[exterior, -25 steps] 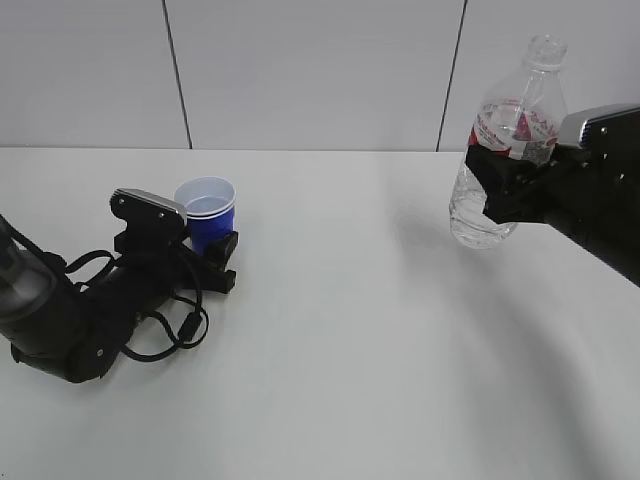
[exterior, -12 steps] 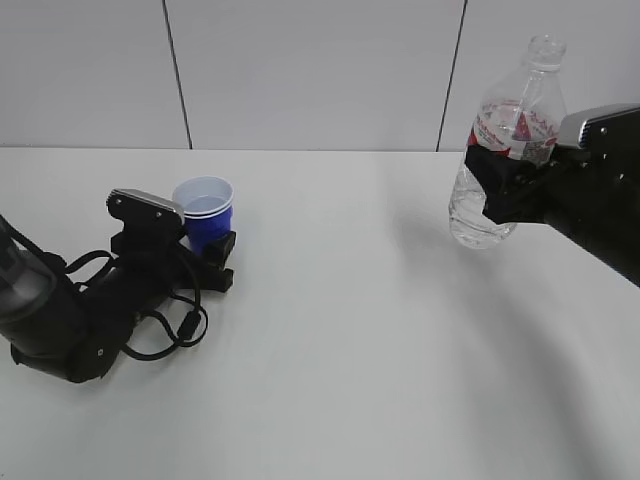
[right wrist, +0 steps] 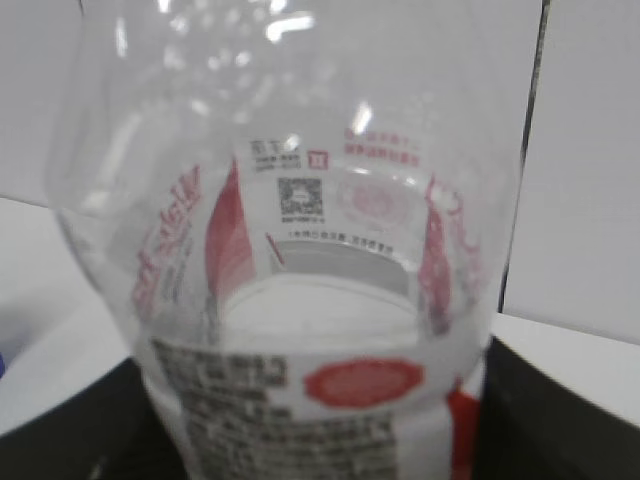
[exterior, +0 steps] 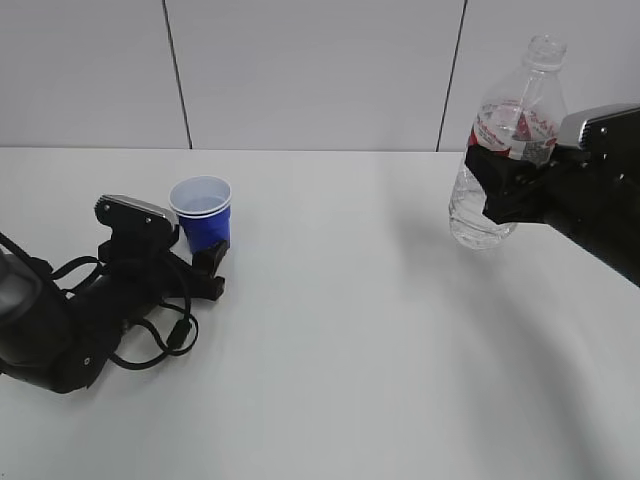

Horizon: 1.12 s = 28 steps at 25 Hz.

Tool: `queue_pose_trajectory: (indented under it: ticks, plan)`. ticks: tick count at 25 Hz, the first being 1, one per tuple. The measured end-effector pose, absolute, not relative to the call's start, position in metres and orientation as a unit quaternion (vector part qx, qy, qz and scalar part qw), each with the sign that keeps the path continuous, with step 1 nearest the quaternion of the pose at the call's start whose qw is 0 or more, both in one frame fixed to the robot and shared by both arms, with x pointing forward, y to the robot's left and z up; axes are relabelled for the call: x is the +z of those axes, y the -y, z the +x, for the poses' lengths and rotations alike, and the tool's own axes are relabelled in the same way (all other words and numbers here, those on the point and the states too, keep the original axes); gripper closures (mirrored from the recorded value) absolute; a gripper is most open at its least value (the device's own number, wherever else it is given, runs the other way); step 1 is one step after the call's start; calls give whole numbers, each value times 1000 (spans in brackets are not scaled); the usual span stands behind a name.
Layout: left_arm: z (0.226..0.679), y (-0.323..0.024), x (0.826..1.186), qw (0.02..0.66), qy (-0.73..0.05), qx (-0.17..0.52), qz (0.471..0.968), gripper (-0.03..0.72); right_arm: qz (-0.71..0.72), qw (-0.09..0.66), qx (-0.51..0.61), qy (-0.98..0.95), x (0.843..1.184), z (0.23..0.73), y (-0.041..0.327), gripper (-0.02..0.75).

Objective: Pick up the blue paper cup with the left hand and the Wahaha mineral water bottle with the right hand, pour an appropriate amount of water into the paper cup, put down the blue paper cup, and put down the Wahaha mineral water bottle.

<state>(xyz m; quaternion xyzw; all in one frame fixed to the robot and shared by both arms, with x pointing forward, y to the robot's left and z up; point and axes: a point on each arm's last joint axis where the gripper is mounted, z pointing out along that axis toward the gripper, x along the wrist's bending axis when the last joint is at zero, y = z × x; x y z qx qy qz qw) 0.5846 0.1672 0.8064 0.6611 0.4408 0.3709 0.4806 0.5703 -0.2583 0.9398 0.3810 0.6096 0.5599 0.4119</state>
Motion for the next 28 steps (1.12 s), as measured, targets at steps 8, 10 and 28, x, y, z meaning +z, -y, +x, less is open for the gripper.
queue_pose_trajectory:
  ticks: [8, 10, 28]
  plan:
    - [571, -173, 817, 476, -442, 368, 665, 130, 381, 412, 560, -610, 940, 570, 258, 302]
    - [566, -175, 822, 474, -443, 367, 666, 130, 381, 412, 560, -610, 940, 570, 258, 308]
    - [490, -204, 905, 504, -422, 384, 648, 130, 382, 412, 560, -609, 940, 570, 258, 316]
